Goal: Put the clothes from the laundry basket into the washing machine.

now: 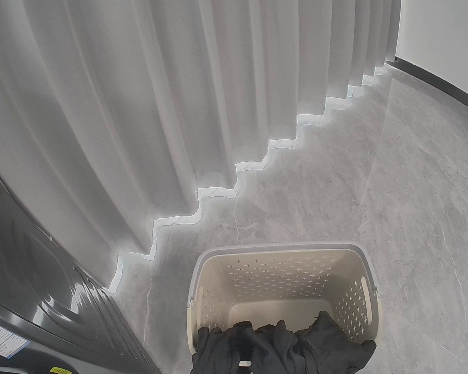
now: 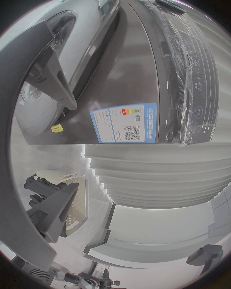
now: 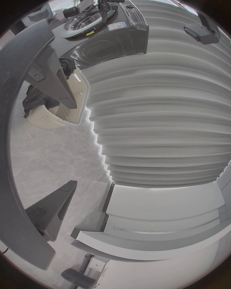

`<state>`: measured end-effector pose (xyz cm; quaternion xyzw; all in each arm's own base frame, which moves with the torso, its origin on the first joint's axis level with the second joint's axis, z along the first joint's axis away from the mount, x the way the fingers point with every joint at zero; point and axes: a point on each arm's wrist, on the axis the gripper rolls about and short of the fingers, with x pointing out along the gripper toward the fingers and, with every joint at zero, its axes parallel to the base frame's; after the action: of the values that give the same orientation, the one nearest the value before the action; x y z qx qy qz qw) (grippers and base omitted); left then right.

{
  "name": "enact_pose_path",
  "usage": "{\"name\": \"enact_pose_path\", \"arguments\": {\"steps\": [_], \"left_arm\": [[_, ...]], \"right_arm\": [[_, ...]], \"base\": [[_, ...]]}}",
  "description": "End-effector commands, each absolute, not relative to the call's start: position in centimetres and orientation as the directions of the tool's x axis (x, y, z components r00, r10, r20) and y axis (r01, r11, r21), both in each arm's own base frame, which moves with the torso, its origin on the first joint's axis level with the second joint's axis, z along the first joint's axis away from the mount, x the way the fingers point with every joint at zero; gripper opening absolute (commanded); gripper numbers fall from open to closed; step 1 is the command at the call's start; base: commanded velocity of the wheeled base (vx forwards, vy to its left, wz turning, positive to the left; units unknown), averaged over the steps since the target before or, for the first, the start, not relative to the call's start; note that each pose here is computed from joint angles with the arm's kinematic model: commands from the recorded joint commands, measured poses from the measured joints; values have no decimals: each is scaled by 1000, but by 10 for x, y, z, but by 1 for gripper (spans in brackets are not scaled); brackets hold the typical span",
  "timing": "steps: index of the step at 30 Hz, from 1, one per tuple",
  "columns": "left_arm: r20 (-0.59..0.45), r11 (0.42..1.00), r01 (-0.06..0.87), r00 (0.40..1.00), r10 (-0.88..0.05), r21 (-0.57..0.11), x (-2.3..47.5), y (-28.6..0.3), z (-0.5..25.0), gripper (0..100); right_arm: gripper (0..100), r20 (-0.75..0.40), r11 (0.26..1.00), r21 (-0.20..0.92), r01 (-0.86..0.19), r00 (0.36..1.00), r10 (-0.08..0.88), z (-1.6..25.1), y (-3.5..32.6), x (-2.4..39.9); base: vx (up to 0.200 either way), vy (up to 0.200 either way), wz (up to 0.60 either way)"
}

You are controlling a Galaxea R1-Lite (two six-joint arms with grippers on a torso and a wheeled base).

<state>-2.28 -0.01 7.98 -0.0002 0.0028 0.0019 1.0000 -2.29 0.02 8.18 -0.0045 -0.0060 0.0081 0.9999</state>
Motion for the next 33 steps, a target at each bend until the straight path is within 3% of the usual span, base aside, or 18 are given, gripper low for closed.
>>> {"name": "enact_pose_path", "arguments": {"steps": [1, 22, 28, 33], "left_arm": [[0, 1000, 2, 1000, -2, 0, -23, 0, 75, 100], [0, 1000, 2, 1000, -2, 0, -23, 0, 75, 100], [0, 1000, 2, 1000, -2, 0, -23, 0, 75, 100], [0, 1000, 2, 1000, -2, 0, -23, 0, 75, 100]], "right_arm": [[100, -2, 1000, -9, -17, 1000, 17, 77, 0, -22], [100, -2, 1000, -9, -17, 1000, 17, 77, 0, -22], [100, -2, 1000, -9, -17, 1000, 17, 77, 0, -22], [100, -2, 1000, -9, -17, 1000, 17, 77, 0, -22]], "base": [[0, 0, 0], [0, 0, 0], [200, 0, 0], [0, 0, 0]]}}
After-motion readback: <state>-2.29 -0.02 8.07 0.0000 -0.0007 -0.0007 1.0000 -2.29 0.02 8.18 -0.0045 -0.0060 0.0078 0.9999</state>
